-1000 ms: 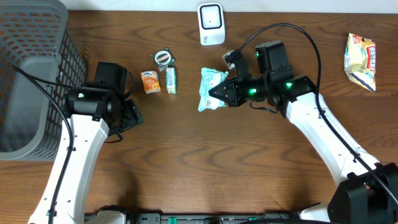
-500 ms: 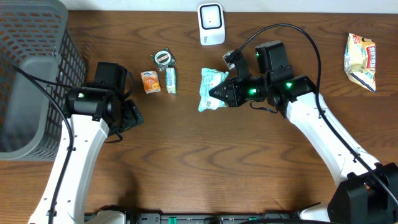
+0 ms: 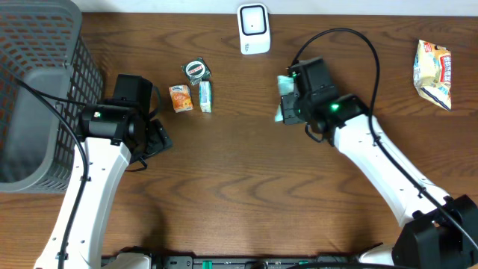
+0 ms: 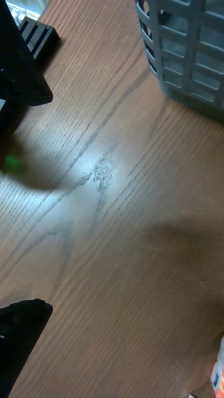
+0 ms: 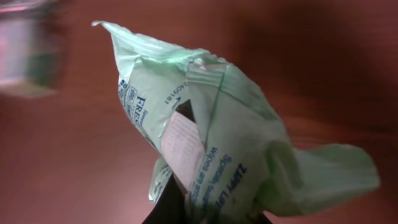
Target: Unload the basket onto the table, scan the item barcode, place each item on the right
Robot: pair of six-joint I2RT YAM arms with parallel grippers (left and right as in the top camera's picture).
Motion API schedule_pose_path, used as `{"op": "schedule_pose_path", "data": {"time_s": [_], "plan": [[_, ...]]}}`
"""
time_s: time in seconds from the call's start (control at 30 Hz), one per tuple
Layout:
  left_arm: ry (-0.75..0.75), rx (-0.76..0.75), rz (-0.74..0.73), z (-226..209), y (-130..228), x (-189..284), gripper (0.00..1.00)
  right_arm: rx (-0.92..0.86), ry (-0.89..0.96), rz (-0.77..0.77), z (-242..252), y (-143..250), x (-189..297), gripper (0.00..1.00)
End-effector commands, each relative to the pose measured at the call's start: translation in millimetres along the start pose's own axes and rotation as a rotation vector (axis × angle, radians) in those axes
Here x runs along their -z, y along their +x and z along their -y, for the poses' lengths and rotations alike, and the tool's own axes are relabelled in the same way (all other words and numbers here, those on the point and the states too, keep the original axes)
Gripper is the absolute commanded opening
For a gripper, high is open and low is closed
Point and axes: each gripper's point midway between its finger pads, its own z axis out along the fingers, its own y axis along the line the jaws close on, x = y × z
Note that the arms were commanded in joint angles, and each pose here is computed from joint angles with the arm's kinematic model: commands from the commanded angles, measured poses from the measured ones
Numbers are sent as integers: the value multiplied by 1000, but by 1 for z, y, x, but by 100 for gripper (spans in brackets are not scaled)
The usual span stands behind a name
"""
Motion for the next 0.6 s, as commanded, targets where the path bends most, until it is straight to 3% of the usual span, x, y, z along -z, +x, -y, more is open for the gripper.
{"op": "schedule_pose_path", "data": {"time_s": [0.0,0.27,0.57], "plan": [[-13,7,-1,-3,0,-1,98,51,502,122,67,-18,17,1],[-13,7,-1,-3,0,-1,98,262,682,-49,81,15,-32,2],[-13,7,-1,-3,0,-1,98,364,601,-212,54,63,-73,11]]}}
